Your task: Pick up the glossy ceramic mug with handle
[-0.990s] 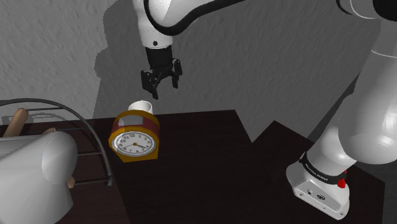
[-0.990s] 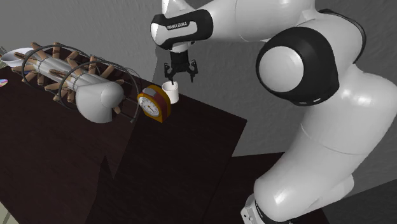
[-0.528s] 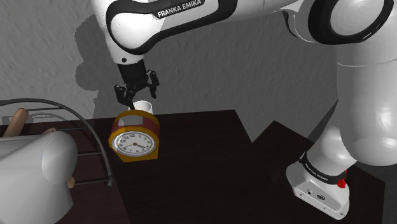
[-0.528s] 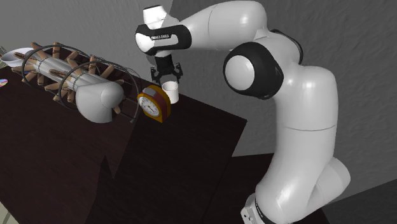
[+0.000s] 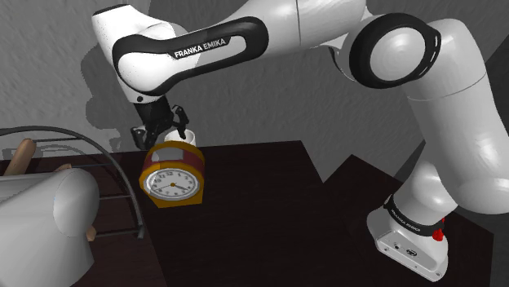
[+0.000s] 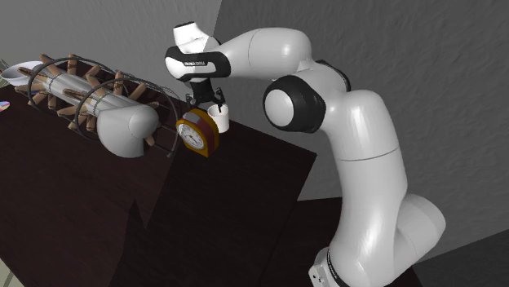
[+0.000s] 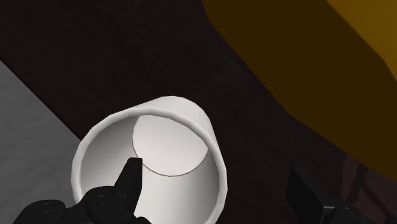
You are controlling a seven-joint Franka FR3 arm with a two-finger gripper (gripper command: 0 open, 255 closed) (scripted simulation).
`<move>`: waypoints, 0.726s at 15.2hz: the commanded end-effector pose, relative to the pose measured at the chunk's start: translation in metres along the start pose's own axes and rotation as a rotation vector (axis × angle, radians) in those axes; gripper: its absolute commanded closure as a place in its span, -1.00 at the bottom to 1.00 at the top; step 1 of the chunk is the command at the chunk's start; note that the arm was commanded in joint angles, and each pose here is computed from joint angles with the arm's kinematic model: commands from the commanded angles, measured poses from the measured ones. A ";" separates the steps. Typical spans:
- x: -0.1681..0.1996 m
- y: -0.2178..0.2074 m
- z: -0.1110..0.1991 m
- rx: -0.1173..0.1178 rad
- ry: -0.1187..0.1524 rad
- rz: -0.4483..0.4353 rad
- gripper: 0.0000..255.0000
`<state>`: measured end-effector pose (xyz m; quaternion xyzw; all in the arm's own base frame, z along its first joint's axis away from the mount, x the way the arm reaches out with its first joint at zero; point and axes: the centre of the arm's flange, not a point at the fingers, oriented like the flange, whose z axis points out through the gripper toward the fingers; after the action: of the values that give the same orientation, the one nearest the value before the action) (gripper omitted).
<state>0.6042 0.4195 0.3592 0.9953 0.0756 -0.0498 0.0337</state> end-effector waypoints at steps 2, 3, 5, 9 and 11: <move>0.002 -0.001 0.016 0.000 0.001 0.000 -1.00; 0.003 -0.002 0.024 0.000 0.001 0.000 -1.00; 0.003 -0.002 0.024 0.000 0.001 0.000 -1.00; 0.002 -0.002 0.025 0.000 0.001 0.000 1.00; 0.002 -0.002 0.025 0.000 0.001 0.000 1.00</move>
<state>0.6037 0.4202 0.3346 0.9953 0.0757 -0.0493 0.0336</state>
